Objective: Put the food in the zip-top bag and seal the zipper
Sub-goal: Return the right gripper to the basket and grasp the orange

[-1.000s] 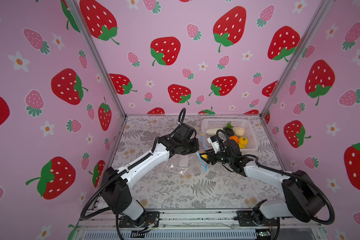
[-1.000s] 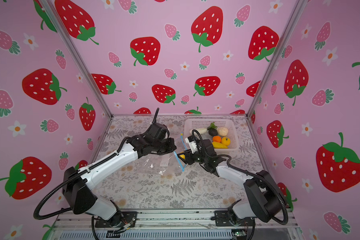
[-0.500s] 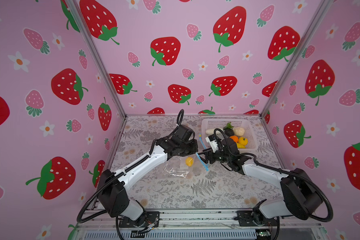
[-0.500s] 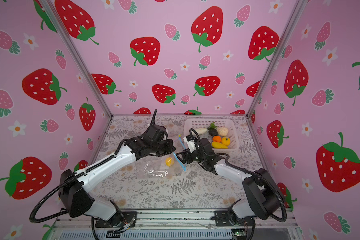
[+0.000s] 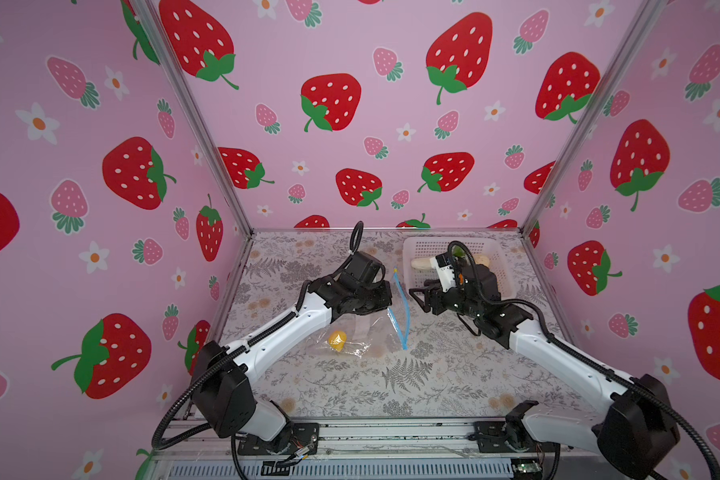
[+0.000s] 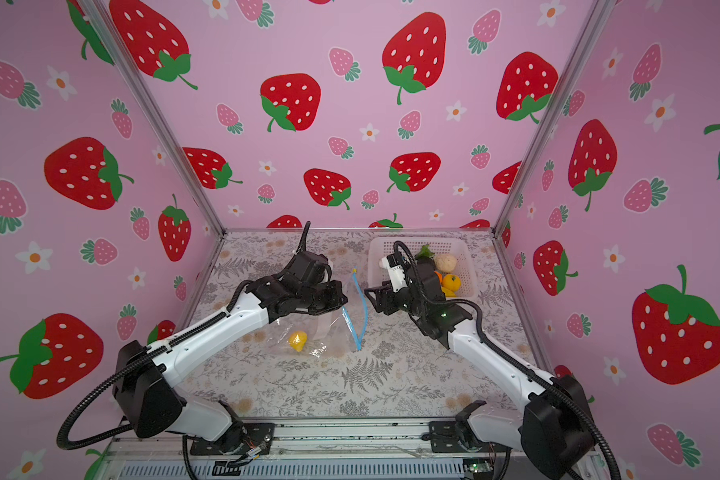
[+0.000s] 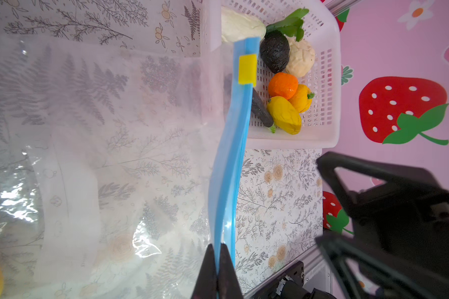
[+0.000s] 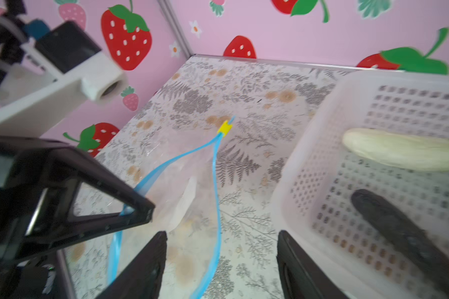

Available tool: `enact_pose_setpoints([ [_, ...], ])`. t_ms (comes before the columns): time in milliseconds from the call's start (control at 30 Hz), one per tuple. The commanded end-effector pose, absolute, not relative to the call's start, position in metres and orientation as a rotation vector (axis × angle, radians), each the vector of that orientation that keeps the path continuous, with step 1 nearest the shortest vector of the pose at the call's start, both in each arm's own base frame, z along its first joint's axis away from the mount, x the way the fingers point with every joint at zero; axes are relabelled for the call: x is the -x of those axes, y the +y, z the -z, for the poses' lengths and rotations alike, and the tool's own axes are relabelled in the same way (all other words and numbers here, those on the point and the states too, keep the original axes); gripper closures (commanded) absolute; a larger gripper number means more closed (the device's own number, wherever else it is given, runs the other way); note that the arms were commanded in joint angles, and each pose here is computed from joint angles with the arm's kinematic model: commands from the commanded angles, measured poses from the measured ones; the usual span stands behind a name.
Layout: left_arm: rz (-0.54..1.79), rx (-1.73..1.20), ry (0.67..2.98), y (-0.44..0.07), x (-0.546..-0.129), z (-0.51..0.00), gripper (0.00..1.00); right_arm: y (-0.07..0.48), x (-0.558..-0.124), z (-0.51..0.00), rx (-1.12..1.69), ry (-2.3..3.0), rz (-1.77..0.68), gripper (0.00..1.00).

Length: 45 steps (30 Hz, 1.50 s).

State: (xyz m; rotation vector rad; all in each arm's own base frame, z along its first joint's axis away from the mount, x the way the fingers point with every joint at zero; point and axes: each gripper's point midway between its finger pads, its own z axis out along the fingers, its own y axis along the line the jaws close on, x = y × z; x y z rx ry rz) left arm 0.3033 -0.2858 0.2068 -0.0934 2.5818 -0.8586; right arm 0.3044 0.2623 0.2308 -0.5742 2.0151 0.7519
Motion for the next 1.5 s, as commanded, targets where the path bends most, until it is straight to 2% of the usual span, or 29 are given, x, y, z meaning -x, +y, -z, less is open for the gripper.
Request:
enact_pose_setpoints([
  [0, 0.883, 0.057, 2.568, -0.287, -0.307, -0.213, 1.00, 0.219, -0.337, -0.207, 0.505, 2.150, -0.485, 0.31],
  [267, 0.904, 0.019, 2.594, -0.293, -0.318, -0.212, 1.00, 0.136, -0.425, -0.193, 0.262, 2.265, -0.149, 0.35],
  [533, 0.907, 0.003, 2.627, -0.299, -0.326, -0.207, 1.00, 0.092, -0.483, -0.134, 0.157, 2.404, 0.052, 0.38],
  [867, 0.911, 0.010, 2.645, -0.302, -0.330, -0.200, 1.00, 0.095, -0.491, -0.083, 0.208, 2.516, 0.030, 0.36],
  [1000, 0.908, 0.011, 2.641, -0.301, -0.330, -0.201, 1.00, 0.093, -0.490, -0.062, 0.220, 2.561, 0.050, 0.28],
  [1100, 0.929, 0.020, 2.637, -0.302, -0.331, -0.203, 1.00, 0.092, -0.494, -0.044, 0.228, 2.589, 0.076, 0.25],
  [1167, 0.928, 0.018, 2.634, -0.302, -0.330, -0.202, 1.00, 0.093, -0.493, -0.029, 0.239, 2.627, 0.091, 0.26],
  [1233, 0.915, 0.017, 2.627, -0.299, -0.330, -0.202, 1.00, 0.096, -0.496, -0.029, 0.239, 2.616, 0.095, 0.32],
  [1467, 0.912, 0.019, 2.639, -0.296, -0.327, -0.195, 1.00, 0.103, -0.503, -0.063, 0.207, 2.513, 0.060, 0.41],
])
